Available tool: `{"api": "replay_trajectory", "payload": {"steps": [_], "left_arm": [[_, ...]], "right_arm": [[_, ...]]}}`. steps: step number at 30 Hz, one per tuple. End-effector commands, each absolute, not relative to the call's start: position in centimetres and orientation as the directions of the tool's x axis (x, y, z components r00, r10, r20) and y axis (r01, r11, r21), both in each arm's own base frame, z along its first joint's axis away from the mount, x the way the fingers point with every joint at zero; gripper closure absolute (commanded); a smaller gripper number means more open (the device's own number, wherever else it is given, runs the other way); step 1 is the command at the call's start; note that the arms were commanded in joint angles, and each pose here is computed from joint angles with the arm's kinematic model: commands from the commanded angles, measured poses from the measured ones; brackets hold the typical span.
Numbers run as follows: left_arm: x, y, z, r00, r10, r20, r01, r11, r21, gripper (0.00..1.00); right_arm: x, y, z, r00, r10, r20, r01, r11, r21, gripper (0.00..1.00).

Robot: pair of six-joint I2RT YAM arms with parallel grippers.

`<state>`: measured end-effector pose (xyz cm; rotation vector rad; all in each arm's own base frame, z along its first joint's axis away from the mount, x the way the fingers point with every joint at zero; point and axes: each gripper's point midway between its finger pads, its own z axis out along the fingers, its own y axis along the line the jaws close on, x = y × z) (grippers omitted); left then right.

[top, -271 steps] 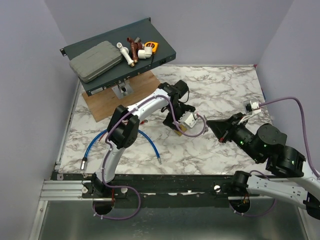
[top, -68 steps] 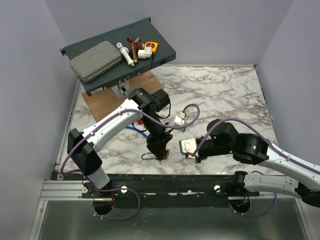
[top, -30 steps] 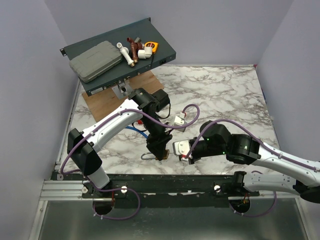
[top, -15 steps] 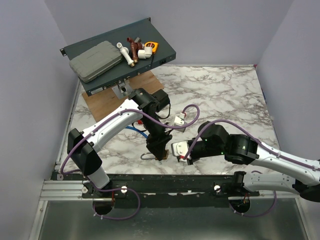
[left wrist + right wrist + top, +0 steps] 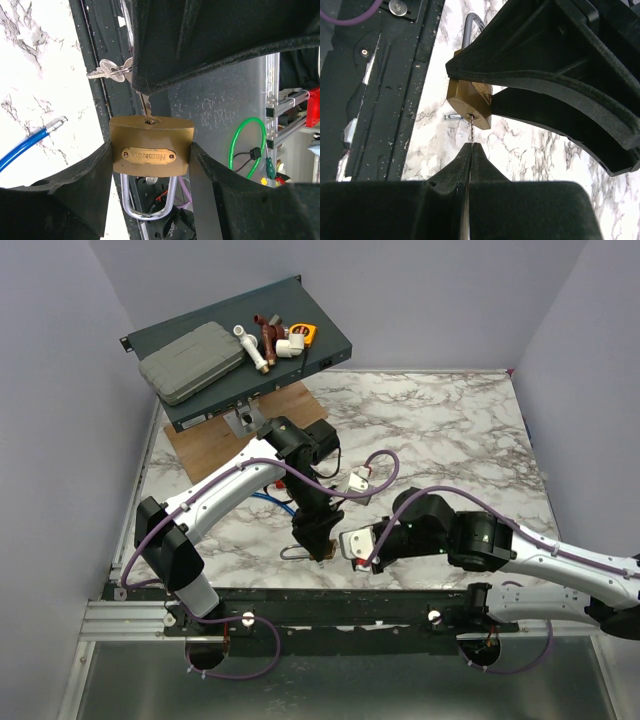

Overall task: Unlock with the key
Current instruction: Unlock the lock.

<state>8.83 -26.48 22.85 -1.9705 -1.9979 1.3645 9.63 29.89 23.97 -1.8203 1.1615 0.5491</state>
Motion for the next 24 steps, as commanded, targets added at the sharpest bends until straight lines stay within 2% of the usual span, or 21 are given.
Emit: {"api": "replay_trajectory", "payload": {"steps": [1,16,24], "left_arm": [[7.0,-25.5,24.1,-0.221,0.822,-0.525,0.767,-0.186,-0.614,1.0],[7.1,-25.4,23.9,-0.227,0.827,-0.514,0.767,-0.173,-0.618,1.0],[7.1,-25.4,23.9,-0.236,0.83,-0.504,0.765,-0.161,-0.623,1.0]], "right_arm": [[10.3,30.3,23.7,0.507,-0.497,-0.704,-0.851,-0.161,-0.499,0.99],[10.5,31.0,24.2,0.602,-0.499,-0.624,-0.772,-0.163,-0.615,0.99],[10.8,30.7,24.3,0.594,-0.531,-0.604,-0.767,-0.148,-0.624,0.99]]}}
